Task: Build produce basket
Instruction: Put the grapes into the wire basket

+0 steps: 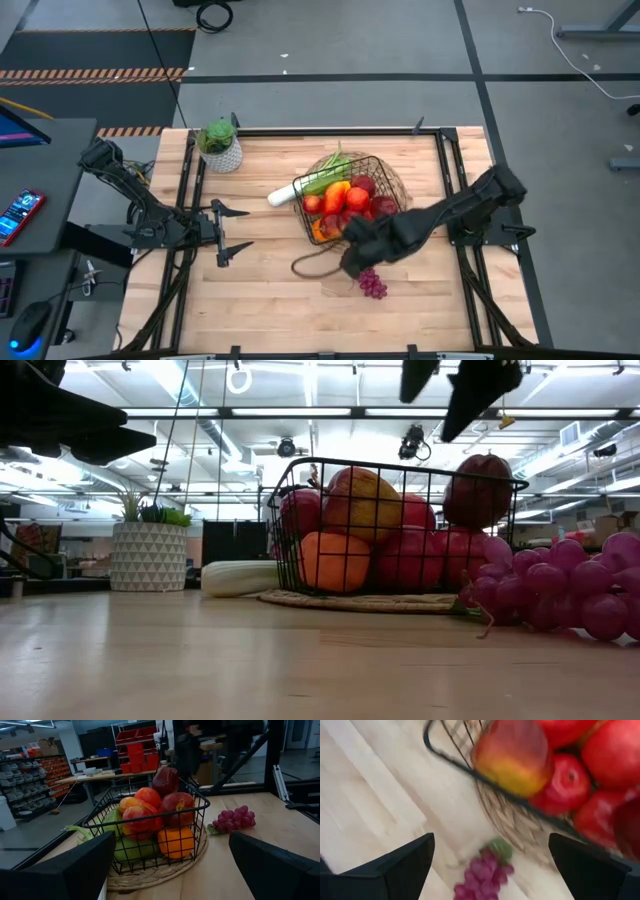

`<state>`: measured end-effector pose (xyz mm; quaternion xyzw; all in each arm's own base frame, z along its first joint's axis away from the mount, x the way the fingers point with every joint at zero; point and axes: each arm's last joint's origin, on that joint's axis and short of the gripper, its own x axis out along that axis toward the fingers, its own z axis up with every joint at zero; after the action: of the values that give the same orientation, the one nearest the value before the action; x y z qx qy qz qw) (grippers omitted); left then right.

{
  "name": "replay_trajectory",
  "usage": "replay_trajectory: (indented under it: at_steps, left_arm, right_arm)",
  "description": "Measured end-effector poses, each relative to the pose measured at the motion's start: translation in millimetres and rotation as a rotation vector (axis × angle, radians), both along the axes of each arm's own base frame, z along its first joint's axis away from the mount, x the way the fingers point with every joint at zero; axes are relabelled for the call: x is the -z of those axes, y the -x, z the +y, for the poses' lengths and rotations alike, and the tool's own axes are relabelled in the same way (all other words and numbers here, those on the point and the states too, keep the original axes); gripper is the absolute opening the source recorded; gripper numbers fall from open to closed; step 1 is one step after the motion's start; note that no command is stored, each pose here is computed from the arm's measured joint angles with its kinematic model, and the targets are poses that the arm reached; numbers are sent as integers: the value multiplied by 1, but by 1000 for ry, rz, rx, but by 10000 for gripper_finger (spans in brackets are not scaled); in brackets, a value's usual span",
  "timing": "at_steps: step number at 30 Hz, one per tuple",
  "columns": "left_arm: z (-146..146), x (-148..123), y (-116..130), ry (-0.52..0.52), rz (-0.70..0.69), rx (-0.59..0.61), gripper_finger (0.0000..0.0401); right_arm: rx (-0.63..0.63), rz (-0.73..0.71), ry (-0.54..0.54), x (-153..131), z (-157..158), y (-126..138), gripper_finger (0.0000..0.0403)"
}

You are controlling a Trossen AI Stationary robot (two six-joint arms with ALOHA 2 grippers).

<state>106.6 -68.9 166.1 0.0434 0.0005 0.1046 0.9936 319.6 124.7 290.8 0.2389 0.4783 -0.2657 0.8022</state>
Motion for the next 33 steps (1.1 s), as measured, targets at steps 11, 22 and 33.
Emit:
replay_trajectory:
  at_steps: [11, 22, 33]
  left_arm:
    - [0, 0, 0, 0, 0, 0, 396]
    - [0, 0, 0, 0, 0, 1, 396]
    - [0, 0, 0, -3, 3, 1, 396]
  right_arm:
    - [64, 341, -20, 29, 48, 1, 398]
    - [189, 307, -90, 78, 67, 12, 398]
    - [179, 145, -46, 108, 76, 14, 397]
